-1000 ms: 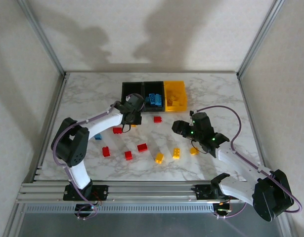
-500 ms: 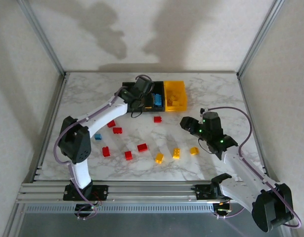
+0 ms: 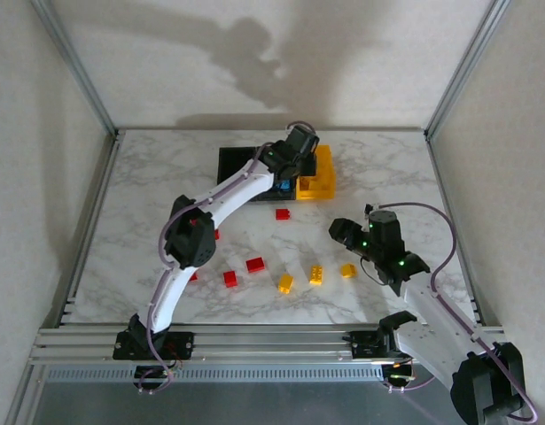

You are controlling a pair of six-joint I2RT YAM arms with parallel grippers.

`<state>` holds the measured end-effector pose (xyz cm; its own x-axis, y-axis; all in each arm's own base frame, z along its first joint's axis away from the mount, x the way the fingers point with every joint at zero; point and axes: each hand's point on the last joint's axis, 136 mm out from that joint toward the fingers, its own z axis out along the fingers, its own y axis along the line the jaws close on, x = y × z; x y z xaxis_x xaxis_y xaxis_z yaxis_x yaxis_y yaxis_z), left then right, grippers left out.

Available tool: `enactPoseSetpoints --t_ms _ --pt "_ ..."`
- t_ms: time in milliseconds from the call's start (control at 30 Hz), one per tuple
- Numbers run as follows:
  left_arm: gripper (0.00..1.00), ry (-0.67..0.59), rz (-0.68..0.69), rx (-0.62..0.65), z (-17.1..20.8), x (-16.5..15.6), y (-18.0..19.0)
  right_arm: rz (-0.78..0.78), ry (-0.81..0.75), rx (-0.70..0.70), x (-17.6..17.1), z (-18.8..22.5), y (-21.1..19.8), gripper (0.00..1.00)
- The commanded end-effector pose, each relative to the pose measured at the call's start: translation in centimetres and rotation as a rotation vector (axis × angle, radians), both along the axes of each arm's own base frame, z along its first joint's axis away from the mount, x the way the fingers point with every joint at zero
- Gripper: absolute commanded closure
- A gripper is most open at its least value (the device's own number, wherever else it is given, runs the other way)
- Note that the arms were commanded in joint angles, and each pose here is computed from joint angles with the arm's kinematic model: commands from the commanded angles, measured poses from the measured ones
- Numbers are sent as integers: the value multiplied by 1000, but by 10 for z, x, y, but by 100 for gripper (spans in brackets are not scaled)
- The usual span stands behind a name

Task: Sort the legos into containers by color
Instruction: Place the lego in the container.

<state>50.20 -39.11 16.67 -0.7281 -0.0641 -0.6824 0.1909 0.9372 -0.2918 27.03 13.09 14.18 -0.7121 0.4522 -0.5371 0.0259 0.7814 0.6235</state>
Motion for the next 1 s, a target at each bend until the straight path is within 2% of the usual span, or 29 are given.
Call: enactPoseSetpoints --t_ms 0,200,267,300,433,467,700,833,967 --pt "80 -10 -27 31 -4 4 -9 -32 0 5 -2 0 -7 37" --pt "75 -32 -44 46 -19 13 -17 -43 4 -4 -1 -1 -13 36" --pt "65 -35 -46 62 -22 14 -16 -45 2 -6 0 1 -14 36" --pt "63 -38 -45 65 -21 14 -17 -45 2 -7 1 1 -14 36" --pt "43 -66 -40 50 -7 16 -17 -43 -1 -3 4 5 -13 37" --pt "40 -72 -41 44 -2 15 -17 -43 -2 -2 4 6 -13 37" --pt "37 -95 -72 3 36 1 -18 -50 -7 -6 3 12 -15 37" --pt "36 -93 -102 -13 56 -22 -16 -51 -16 -11 4 19 -15 36" --pt "36 -62 -116 -1 58 -48 0 -48 -2 -24 2 20 -16 36"
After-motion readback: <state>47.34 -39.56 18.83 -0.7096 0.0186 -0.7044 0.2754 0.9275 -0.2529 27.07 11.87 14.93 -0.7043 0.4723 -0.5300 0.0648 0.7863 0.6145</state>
